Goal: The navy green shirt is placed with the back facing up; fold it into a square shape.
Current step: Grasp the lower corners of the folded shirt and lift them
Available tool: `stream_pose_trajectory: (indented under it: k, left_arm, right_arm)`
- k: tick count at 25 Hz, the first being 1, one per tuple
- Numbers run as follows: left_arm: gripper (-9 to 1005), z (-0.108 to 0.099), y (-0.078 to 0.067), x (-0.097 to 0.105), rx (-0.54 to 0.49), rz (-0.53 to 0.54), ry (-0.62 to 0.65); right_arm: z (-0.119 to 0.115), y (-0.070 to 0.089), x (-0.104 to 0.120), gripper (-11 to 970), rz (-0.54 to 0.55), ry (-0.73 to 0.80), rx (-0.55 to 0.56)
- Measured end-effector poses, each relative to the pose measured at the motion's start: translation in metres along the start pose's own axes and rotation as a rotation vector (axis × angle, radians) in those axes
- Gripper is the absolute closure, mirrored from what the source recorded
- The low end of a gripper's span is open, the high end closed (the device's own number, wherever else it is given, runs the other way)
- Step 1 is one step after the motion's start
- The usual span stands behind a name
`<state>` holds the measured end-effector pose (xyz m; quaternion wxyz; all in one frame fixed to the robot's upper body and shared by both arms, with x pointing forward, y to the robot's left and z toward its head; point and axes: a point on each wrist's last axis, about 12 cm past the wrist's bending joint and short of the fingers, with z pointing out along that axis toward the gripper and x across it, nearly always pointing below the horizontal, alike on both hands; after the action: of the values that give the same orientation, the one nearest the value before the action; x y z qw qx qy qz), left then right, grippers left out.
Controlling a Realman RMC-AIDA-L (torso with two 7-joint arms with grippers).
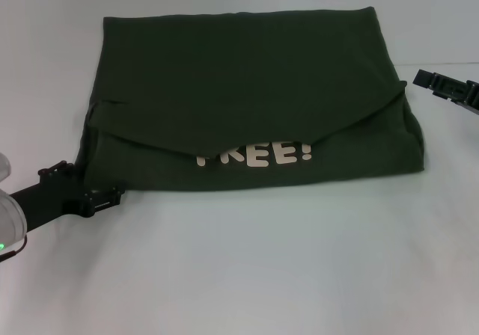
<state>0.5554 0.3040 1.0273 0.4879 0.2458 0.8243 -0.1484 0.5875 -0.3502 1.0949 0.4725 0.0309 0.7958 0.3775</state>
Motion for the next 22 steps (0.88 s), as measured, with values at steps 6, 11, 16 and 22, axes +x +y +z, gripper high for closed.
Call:
stream_pose_trajectory:
  k: [6,11,16,22]
  left_arm:
    - [210,-0.001,0.002,-0.001,-0.004,0.004,0.002]
    - [349,0.001,0.001,-0.002,0.003,0.0,0.009]
    - [575,0.0,0.003,-0.004,-0.001,-0.002,0.007]
    - [807,-0.001,0.003,-0.004,0.001,-0.001,0.004]
  right_arm:
    - [0.0,0.0,0.0,184,0.002,-0.003,-0.002]
    - [-0.001,0.0,0.0,191,0.002,-0.003,-0.002]
    - [-0.004,-0.002,-0.001,199,-0.002,0.009,0.002]
    - [-0.013,-0.01,-0.005,209,0.004,0.051,0.036]
